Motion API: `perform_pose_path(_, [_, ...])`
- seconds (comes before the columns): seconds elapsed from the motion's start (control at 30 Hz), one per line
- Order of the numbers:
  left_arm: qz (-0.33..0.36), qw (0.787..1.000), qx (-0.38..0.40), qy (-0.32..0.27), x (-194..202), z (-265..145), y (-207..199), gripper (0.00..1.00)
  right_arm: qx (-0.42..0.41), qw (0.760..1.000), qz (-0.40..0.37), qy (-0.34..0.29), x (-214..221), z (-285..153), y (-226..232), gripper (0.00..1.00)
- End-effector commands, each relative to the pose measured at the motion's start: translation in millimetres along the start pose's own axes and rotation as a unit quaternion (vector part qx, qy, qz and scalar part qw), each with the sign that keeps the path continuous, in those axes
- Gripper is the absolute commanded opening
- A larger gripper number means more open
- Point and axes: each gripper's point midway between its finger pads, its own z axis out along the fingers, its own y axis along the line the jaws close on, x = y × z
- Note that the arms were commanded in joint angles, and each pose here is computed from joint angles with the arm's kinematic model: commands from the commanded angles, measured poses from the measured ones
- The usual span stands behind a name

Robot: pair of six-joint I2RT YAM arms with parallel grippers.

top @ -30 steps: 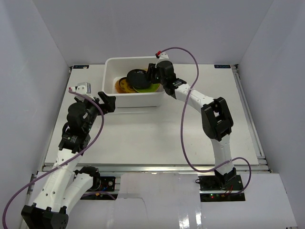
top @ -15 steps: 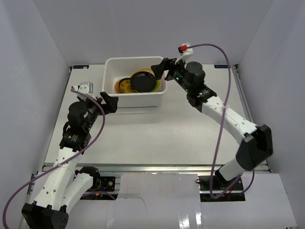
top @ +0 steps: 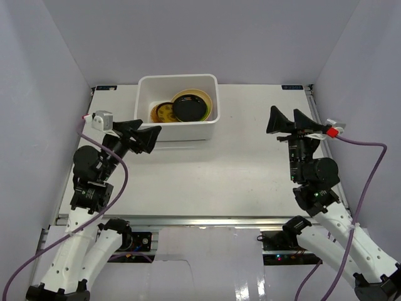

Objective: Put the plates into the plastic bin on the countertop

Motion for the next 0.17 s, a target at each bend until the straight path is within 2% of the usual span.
perform_pose_path(0.0, [-0.013, 0.999, 0.031, -0.013, -8.6, -0.8, -13.5, 0.98, 0.051, 0.999, -0.012, -0.015, -2.6, -5.3, -22.3, 0.9])
perform_pose_path(0.13, [-0.041, 0.999, 0.034, 0.006, 3.4, 2.4, -12.8, 0.98, 0.032, 0.999, -0.003, 0.013, 5.5, -4.9, -13.3, 0.9])
